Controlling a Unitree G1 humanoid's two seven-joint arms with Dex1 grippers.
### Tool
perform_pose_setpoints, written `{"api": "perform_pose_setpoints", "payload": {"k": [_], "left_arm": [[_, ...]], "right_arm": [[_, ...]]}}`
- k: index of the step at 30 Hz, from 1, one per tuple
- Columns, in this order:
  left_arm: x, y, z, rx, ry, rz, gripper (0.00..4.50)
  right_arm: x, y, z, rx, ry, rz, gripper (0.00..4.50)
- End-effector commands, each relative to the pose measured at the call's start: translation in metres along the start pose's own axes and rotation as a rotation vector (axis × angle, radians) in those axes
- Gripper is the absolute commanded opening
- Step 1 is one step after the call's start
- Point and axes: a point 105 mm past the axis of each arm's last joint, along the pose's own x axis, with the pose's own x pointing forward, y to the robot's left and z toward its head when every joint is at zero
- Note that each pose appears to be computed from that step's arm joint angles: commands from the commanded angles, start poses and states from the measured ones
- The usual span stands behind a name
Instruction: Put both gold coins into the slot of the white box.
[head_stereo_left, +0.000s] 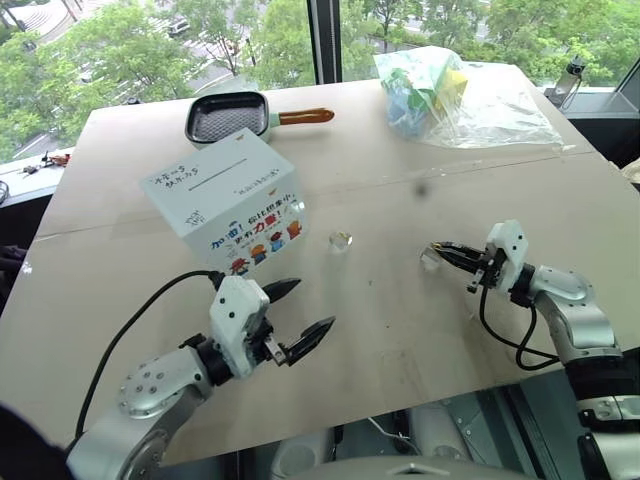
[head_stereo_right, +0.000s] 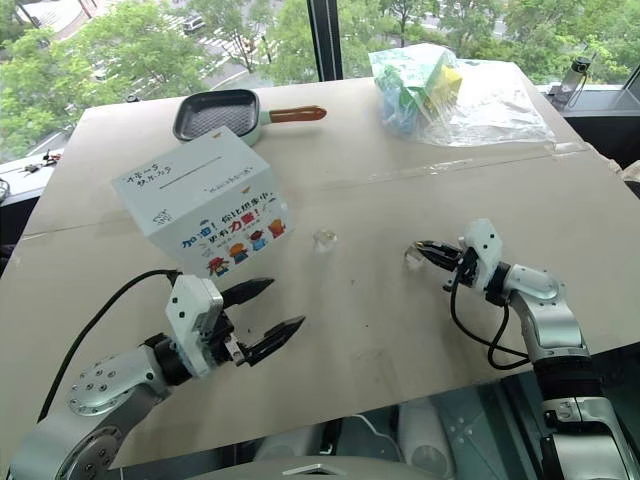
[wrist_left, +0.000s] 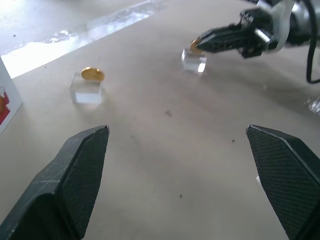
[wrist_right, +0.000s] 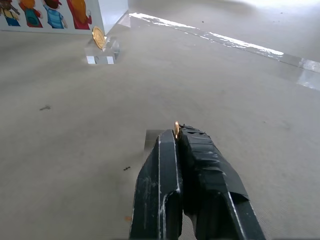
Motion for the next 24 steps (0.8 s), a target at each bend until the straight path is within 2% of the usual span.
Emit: {"api": "perform_pose_setpoints", "payload": {"k": [1, 5, 9, 12, 14, 15, 16, 24], "left_arm": [[0.011, -0.020, 0.035, -0.104, -0.183, -0.107, 4.50], [0.023, -0.023, 0.064, -0.293, -0.381, -0.185, 4.50], [0.030, -0.023, 0.081, -0.430, -0.533, -0.239, 4.50], [0.031, -0.021, 0.090, -0.506, -0.626, -0.249, 3.66], [0.031, -0.023, 0.093, -0.531, -0.645, -0.269, 2.80], [0.031, -0.022, 0.093, -0.538, -0.649, -0.265, 2.18], [0.032, -0.021, 0.094, -0.549, -0.656, -0.263, 1.93], [0.037, -0.021, 0.096, -0.582, -0.669, -0.274, 1.93]], "right_arm": [[0.013, 0.023, 0.044, 0.135, -0.146, 0.133, 0.03], [0.026, 0.063, 0.083, 0.392, -0.266, 0.329, 0.03], [0.035, 0.091, 0.119, 0.581, -0.399, 0.460, 0.03], [0.038, 0.100, 0.131, 0.654, -0.442, 0.494, 0.00], [0.039, 0.106, 0.134, 0.671, -0.444, 0.512, 0.00], [0.040, 0.108, 0.137, 0.681, -0.452, 0.522, 0.00], [0.041, 0.110, 0.139, 0.690, -0.460, 0.529, 0.00], [0.040, 0.116, 0.150, 0.718, -0.495, 0.570, 0.00]]}}
